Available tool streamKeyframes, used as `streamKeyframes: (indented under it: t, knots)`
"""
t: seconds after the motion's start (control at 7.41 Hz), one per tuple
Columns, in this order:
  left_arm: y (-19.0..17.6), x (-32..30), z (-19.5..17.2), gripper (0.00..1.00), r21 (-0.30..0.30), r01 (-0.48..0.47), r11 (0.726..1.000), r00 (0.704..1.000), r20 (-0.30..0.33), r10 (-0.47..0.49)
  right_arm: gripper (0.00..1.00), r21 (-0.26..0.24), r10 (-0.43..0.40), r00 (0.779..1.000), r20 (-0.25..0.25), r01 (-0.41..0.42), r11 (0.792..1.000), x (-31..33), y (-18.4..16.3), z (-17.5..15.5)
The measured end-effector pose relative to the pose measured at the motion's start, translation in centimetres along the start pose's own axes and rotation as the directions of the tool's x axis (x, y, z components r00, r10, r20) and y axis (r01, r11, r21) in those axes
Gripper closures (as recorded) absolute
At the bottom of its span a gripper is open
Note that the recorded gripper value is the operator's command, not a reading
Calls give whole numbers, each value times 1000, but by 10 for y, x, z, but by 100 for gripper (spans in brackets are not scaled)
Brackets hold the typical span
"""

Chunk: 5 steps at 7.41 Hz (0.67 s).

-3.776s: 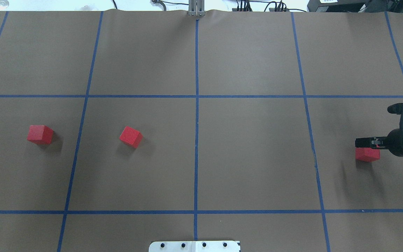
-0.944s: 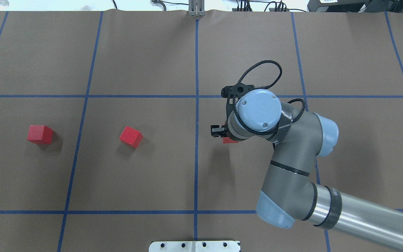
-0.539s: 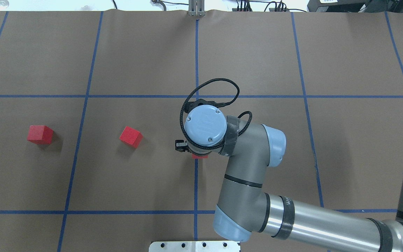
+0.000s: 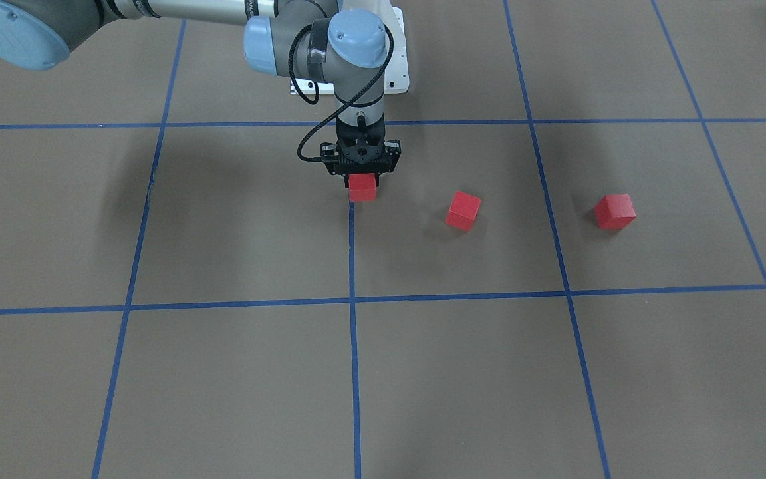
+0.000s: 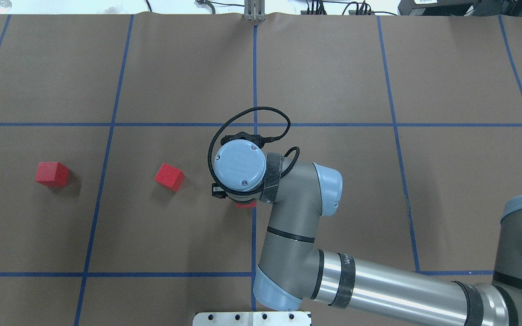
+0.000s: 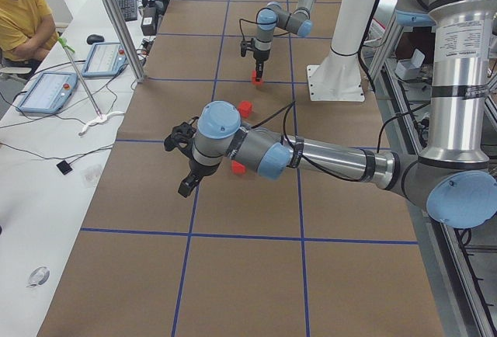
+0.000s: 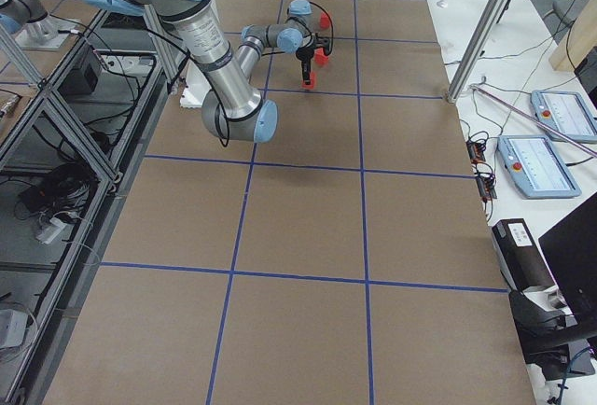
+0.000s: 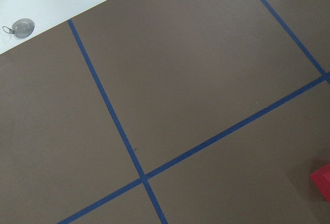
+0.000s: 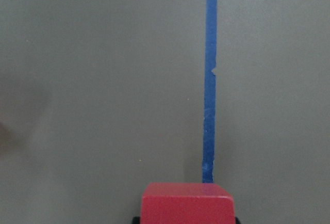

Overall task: Form red blocks into L shape at center
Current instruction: 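Lower the red cube onto the center grid line and open the right gripper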

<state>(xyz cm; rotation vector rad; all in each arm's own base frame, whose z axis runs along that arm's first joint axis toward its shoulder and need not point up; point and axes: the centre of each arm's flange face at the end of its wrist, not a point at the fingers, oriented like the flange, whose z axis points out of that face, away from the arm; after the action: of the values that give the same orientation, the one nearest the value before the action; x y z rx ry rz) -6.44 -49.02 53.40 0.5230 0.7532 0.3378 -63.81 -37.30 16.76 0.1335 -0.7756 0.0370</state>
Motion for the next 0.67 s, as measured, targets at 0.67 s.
streamKeyframes:
  t: [0.67]
  knots:
    - [0,0,0,0,0,0,1000,1000,0,0,98,69,22,1000,9,-23,997,9,6,14]
